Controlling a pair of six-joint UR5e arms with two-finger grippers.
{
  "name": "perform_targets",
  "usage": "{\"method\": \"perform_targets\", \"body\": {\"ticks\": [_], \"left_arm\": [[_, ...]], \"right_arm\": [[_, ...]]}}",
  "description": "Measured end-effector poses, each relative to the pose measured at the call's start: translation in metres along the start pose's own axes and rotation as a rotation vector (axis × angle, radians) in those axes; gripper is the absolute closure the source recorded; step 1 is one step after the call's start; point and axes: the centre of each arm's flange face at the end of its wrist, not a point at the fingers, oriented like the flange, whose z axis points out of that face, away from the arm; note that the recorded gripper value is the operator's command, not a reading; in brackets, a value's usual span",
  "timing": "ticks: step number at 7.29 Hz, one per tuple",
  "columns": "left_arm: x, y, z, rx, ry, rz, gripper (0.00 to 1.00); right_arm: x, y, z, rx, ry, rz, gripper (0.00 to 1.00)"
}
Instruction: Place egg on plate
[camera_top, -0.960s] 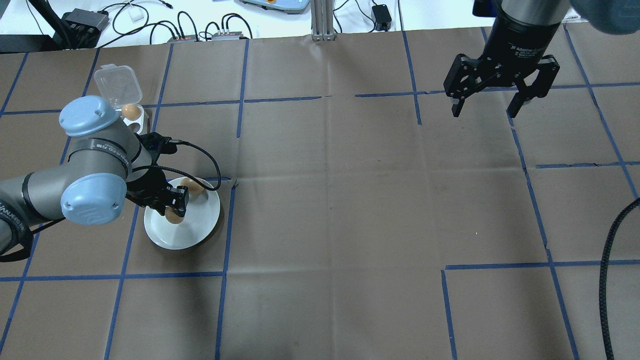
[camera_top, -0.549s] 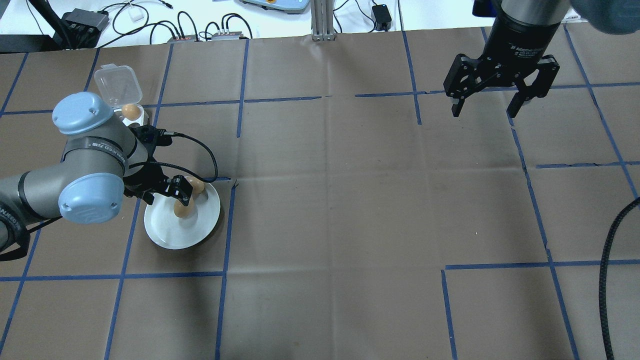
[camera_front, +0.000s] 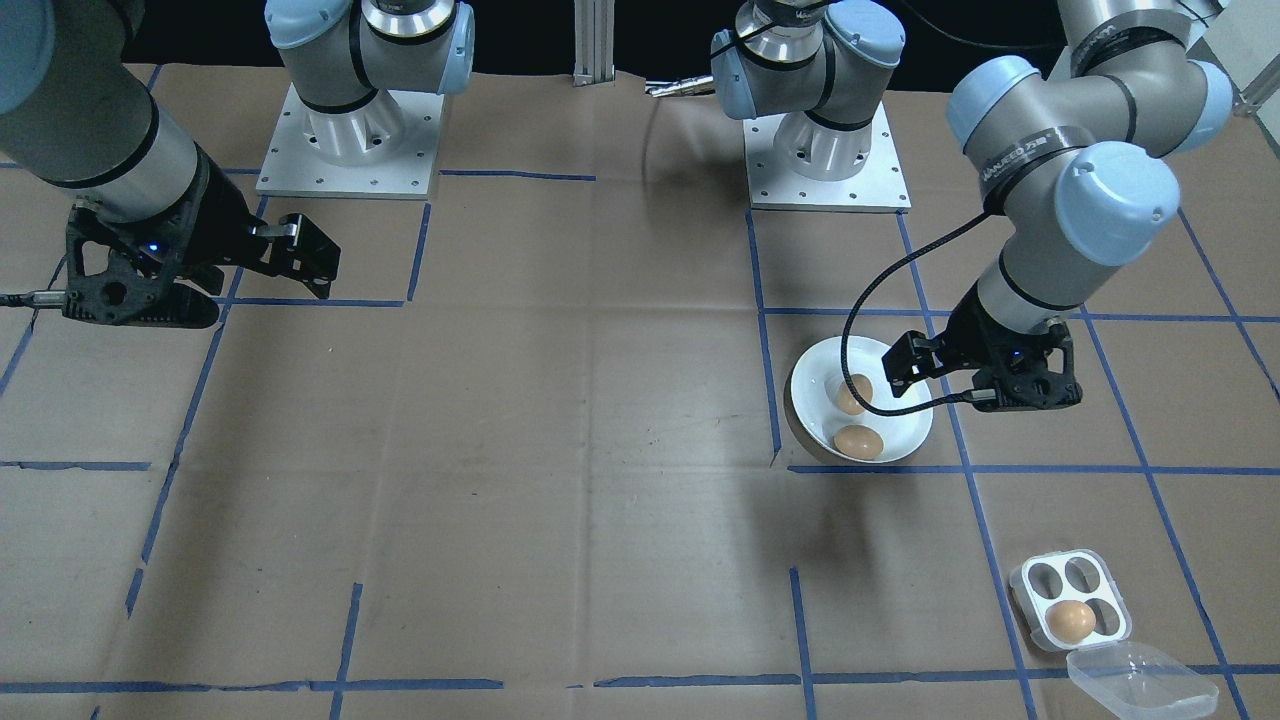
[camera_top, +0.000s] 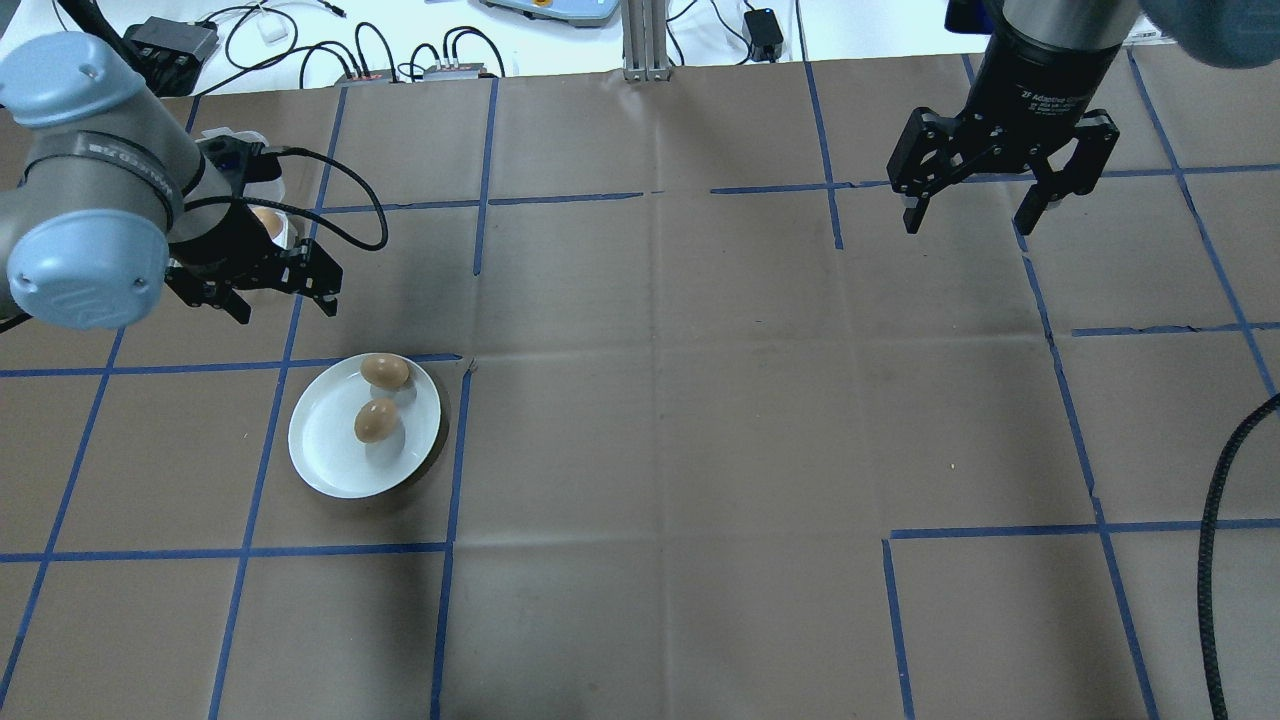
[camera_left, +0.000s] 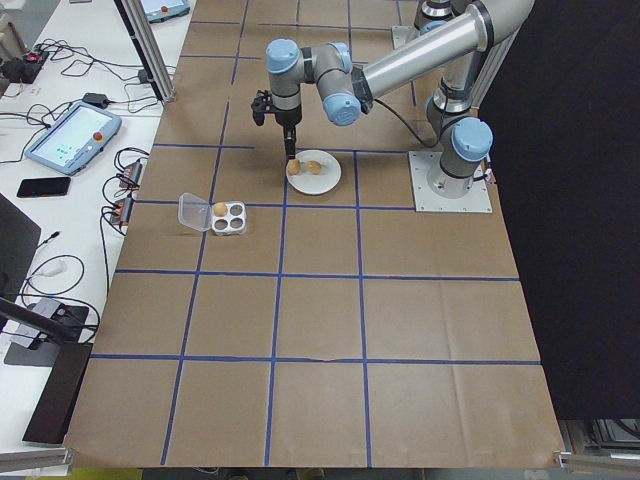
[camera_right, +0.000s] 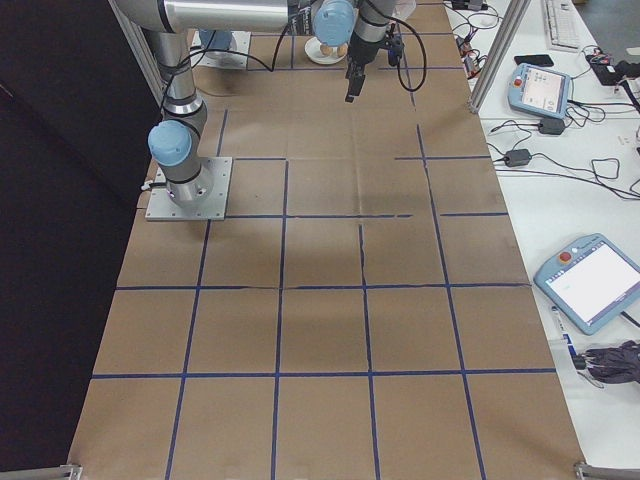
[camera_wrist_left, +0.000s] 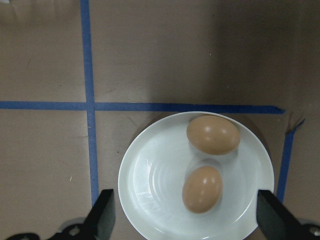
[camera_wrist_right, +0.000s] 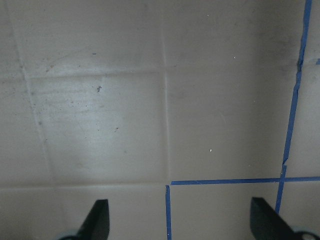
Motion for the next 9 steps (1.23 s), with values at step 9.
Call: {"method": "perform_targets", "body": {"ticks": [9], "left_arm": [[-0.140,-0.207,0.080,0.083,0.015,0.008,0.01]], "right_arm": [[0.000,0.000,0.000,0.000,-0.001,0.000,0.00]]}}
